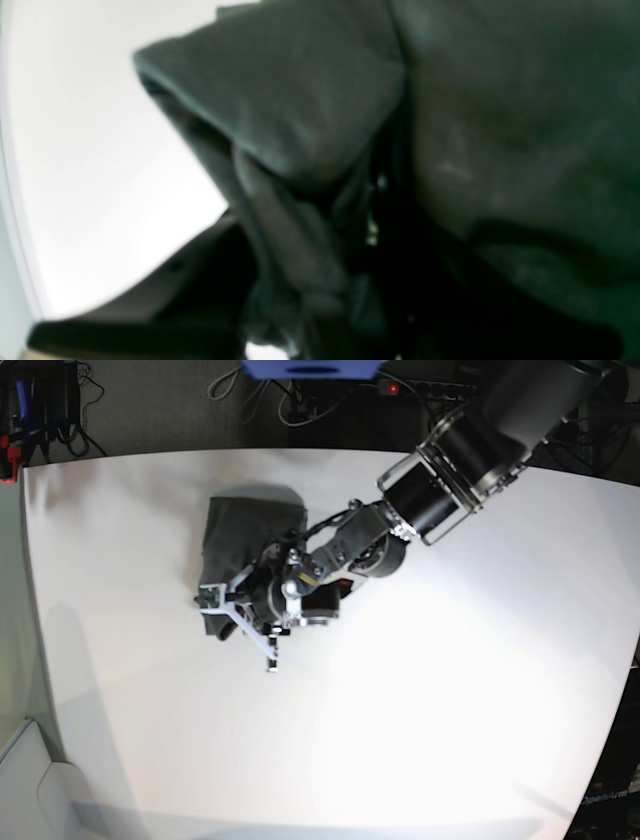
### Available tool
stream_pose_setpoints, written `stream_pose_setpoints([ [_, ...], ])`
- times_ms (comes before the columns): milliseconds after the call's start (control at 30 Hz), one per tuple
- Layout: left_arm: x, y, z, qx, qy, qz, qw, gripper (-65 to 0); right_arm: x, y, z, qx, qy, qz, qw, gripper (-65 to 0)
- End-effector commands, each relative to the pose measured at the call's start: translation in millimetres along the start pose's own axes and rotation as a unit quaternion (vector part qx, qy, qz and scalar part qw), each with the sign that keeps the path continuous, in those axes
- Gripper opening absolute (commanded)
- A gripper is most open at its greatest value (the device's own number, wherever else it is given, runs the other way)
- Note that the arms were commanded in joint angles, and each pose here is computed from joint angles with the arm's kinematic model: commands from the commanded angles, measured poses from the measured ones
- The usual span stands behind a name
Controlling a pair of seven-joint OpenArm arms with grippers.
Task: Layout the t-shirt on the table in an organized manner, then fold the t-shirt properly
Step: 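Fold the bundle end over with the left gripper toward the right gripper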
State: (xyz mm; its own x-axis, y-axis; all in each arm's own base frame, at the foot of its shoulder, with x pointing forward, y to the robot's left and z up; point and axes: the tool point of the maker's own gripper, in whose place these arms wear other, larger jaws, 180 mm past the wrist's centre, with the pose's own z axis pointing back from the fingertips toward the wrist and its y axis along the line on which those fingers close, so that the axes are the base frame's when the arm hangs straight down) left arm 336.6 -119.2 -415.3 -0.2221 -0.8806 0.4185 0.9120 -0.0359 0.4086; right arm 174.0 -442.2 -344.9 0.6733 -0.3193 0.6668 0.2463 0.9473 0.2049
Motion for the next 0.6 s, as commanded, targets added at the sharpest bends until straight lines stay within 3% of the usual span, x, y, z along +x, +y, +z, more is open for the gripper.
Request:
stream_pose_setpoints([
  [0,-7,-7,-1,-0.015,0.020,-0.016,1.000,-61.3,22,0,7,0.001,-0.026,0.019,0.9995,-48.8],
  [133,-13,-4,-1,-0.005,0.036,-0.030,0.999,-58.8,17,3,4,0.005,-0.025,0.013,0.9996,-48.8],
  [200,-15,-1,0,0.000,0.042,-0.036,0.998,-51.1,21,7,5,0.007,-0.030,0.021,0.9993,-48.8],
  [400,-13,13,6,0.033,0.050,-0.058,0.997,-10.4,28,32,11,0.017,-0.047,0.057,0.9972,-48.8],
  [467,-4,28,13,0.070,0.041,-0.059,0.995,-3.4,29,38,12,0.019,-0.051,0.064,0.9965,-48.8],
  [567,4,49,24,0.112,0.026,-0.043,0.993,-2.6,27,46,12,0.023,-0.056,0.064,0.9961,-48.8],
])
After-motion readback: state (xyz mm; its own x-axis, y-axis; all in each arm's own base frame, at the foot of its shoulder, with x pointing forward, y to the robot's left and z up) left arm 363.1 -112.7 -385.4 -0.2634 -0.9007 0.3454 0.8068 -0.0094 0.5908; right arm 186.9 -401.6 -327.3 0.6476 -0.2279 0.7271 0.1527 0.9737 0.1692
